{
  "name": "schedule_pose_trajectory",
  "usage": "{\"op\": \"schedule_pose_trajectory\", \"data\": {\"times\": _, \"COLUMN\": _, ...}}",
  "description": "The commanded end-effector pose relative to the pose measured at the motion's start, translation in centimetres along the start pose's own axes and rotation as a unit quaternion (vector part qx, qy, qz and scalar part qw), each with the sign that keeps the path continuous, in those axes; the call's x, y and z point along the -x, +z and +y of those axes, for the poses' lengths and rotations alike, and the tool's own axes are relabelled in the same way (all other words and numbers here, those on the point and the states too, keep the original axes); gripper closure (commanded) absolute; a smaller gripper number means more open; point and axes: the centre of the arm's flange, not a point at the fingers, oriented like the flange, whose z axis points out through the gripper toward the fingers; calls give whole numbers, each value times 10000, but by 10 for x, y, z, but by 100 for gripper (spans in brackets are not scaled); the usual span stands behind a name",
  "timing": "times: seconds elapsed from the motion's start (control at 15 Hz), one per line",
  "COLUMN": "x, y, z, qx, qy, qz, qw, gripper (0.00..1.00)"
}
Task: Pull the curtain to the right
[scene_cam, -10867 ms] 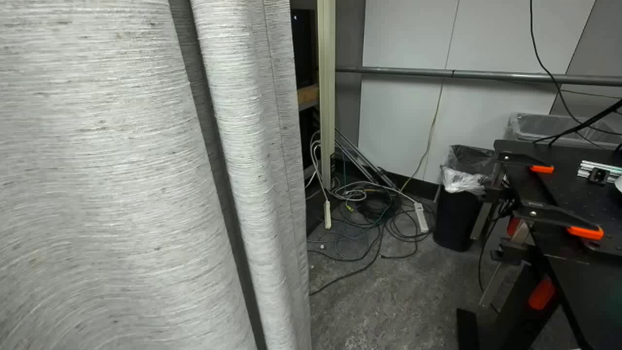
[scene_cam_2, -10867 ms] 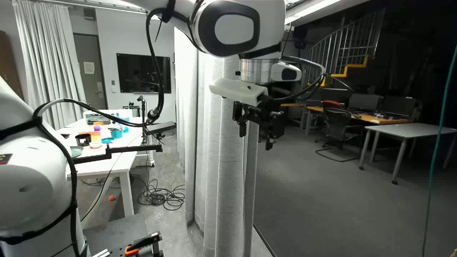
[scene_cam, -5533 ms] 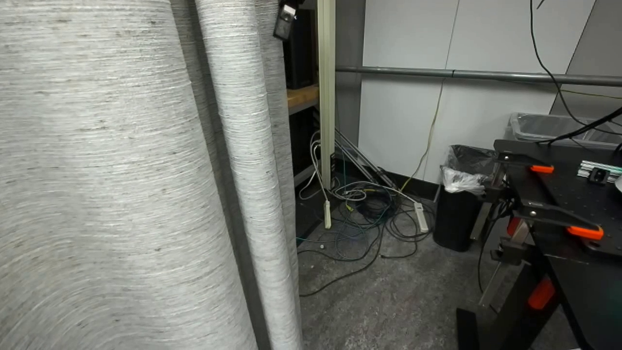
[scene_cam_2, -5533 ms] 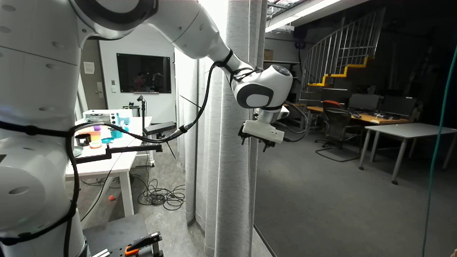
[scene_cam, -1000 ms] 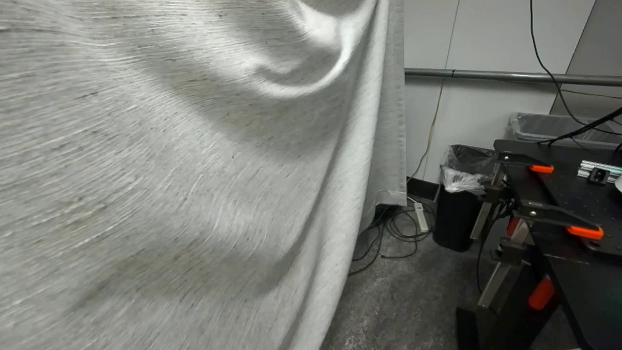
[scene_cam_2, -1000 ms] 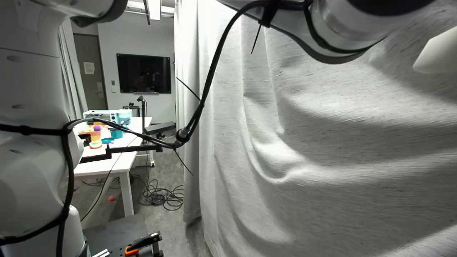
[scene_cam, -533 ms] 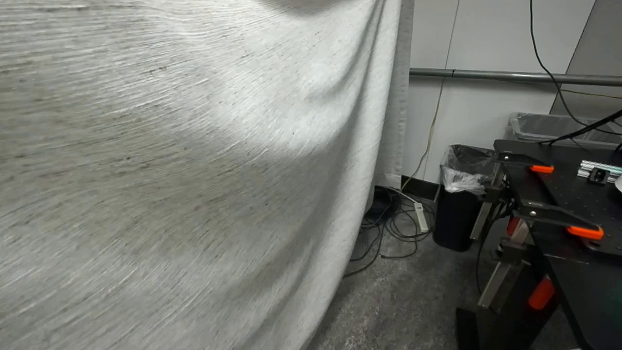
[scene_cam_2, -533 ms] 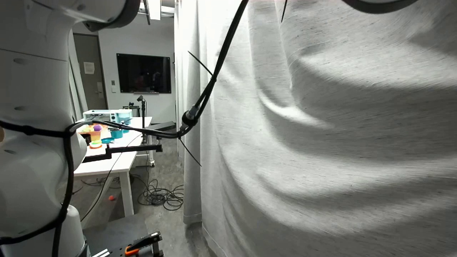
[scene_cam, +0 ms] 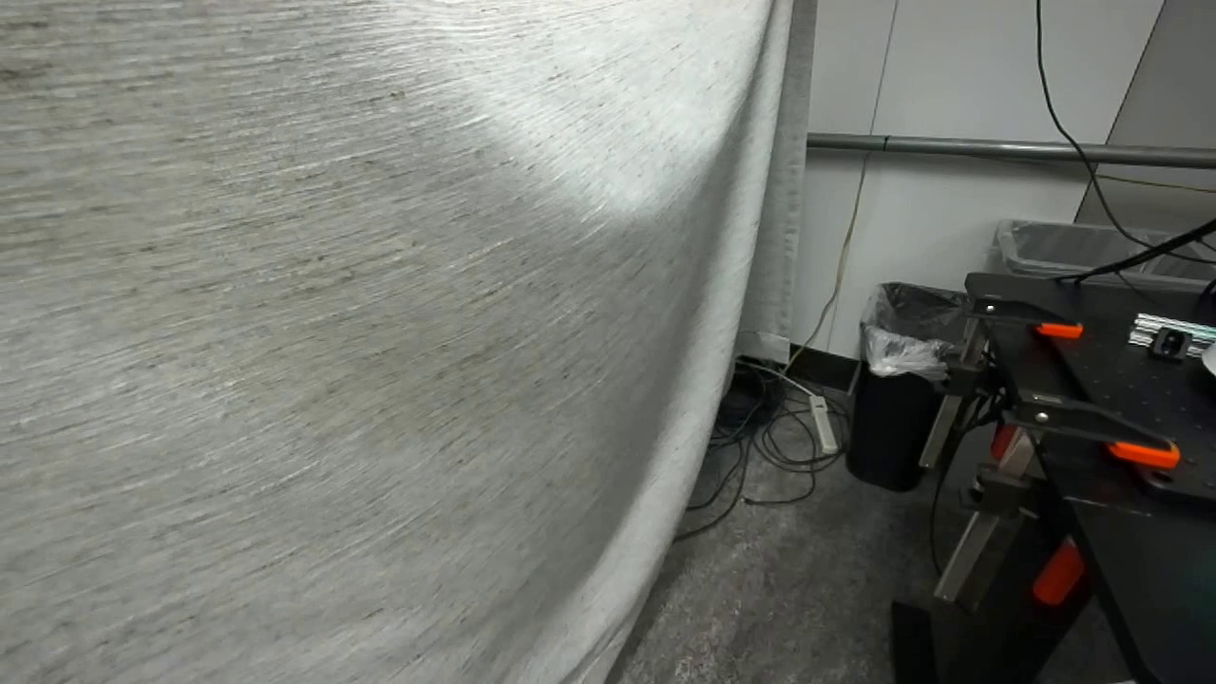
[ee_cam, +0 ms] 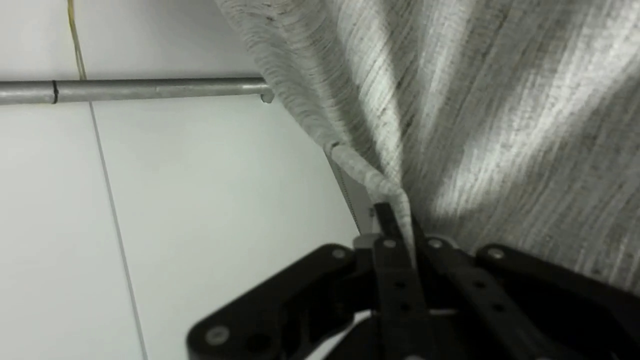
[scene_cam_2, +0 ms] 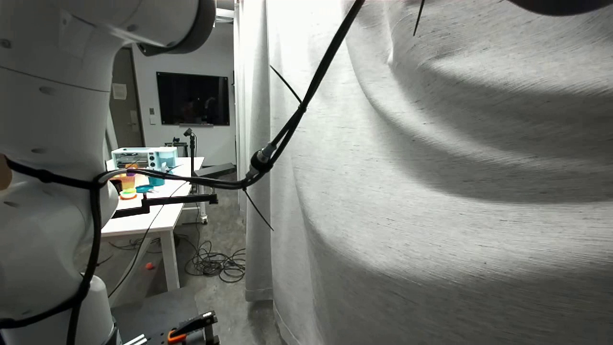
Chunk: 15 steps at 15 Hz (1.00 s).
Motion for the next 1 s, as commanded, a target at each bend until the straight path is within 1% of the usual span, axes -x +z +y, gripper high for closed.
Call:
{"op": "schedule_pose_trajectory", "data": {"times": 0.0, "x": -19, "y": 6, "z": -15, "qx": 184, "qy": 482, "qz": 197, "qw": 9985, "gripper": 99}}
{"op": "schedule_pose_trajectory", "data": {"times": 0.33, "x": -16, "y": 7, "z": -24, "qx": 147, "qy": 1042, "qz": -112, "qw": 9944, "gripper": 99}}
{"op": "schedule_pose_trajectory", "data": {"times": 0.6, "x": -16, "y": 5, "z": -26, "qx": 282, "qy": 851, "qz": -142, "qw": 9959, "gripper": 99}}
{"op": "schedule_pose_trajectory", "data": {"times": 0.93, "x": -18, "y": 4, "z": -27, "qx": 309, "qy": 930, "qz": -169, "qw": 9950, "gripper": 99}}
